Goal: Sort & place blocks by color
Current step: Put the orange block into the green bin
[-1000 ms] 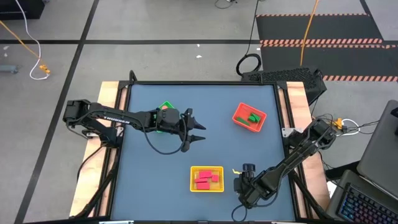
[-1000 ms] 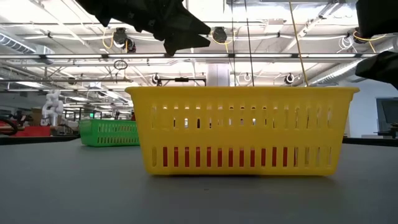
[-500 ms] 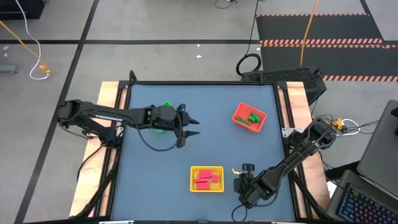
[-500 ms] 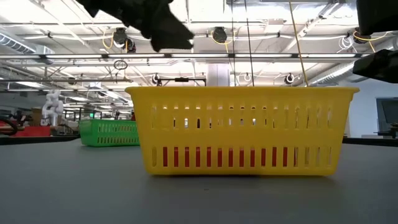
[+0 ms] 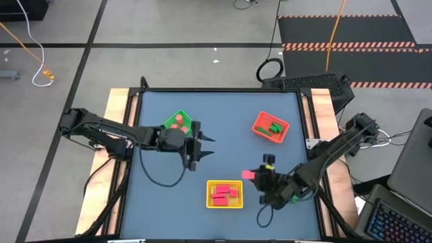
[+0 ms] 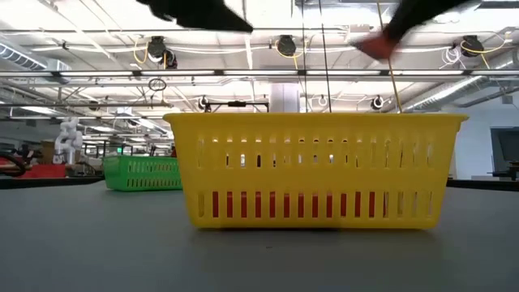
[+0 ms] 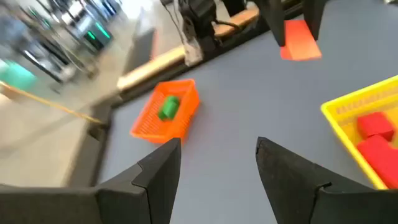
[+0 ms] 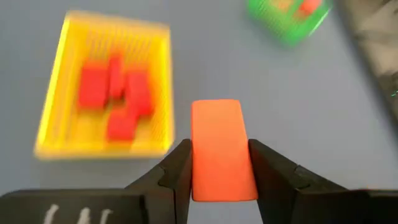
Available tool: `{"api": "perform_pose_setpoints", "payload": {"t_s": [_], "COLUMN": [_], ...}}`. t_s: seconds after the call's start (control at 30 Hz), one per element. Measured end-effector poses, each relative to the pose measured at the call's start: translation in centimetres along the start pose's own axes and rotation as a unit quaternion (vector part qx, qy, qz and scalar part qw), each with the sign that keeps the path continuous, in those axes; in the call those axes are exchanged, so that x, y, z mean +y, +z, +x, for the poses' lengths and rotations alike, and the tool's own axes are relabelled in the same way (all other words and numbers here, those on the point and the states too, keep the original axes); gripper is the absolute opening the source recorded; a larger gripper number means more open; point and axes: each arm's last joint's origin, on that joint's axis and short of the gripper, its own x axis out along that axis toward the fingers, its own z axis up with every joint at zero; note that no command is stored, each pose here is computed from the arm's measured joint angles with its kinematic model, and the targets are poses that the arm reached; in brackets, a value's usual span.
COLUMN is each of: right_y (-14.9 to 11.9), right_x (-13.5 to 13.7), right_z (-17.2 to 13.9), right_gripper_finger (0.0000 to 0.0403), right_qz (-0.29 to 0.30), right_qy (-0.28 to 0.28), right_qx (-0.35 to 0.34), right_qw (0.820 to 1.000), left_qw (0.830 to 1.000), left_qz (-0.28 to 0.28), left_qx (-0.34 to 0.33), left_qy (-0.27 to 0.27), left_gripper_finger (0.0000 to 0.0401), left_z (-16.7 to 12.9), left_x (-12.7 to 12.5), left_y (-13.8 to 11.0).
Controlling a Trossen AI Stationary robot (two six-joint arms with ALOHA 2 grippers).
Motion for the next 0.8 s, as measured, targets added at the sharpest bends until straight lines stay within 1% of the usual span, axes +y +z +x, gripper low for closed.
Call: {"api": "perform_pose_setpoints", "payload": {"t_s": [0.07,0.17,0.23,0.3,0.33,0.43,0.53,0.63,0.7,0.8], "right_y": [1.1,2.9,3.7,4.4,4.7,4.7,4.7,4.8,4.5,4.0], "right_x": [-1.0,-2.1,-2.6,-2.8,-2.9,-2.7,-2.9,-3.4,-3.8,-4.5], "right_z": [-0.2,0.4,1.0,1.8,2.1,2.8,3.0,3.4,3.9,4.8], "right_gripper_finger": [0.012,0.012,0.012,0.012,0.012,0.012,0.012,0.012,0.012,0.012], "right_qz": [0.0,0.006,0.007,-0.011,-0.023,-0.075,-0.102,-0.102,-0.1,-0.099], "right_qy": [-0.022,-0.04,-0.042,-0.035,-0.034,-0.056,-0.099,-0.114,-0.12,-0.111], "right_qx": [-0.043,-0.092,-0.125,-0.154,-0.171,-0.2,-0.218,-0.235,-0.241,-0.239], "right_qw": [0.999,0.995,0.991,0.987,0.984,0.975,0.966,0.96,0.958,0.959], "left_qw": [0.999,0.995,0.993,0.992,0.993,0.998,0.999,1.0,1.0,1.0], "left_qz": [0.032,0.096,0.117,0.122,0.112,0.064,0.026,0.01,0.004,0.004], "left_qx": [-0.012,-0.01,-0.022,-0.016,-0.018,-0.011,-0.012,-0.012,-0.02,-0.025], "left_qy": [0.013,0.006,0.012,0.012,0.015,0.015,0.02,0.021,0.013,0.004], "left_gripper_finger": [0.0209,0.0209,0.0209,0.0209,0.0209,0.0209,0.0209,0.0209,0.0209,0.0209], "left_z": [0.6,1.2,1.7,1.8,2.0,2.2,2.3,2.3,2.3,2.3], "left_x": [-0.5,-1.5,-2.0,-2.4,-2.5,-2.6,-2.4,-2.2,-2.3,-2.3], "left_y": [0.3,0.3,0.5,0.4,0.4,0.2,0.2,0.2,0.2,0.3]}}
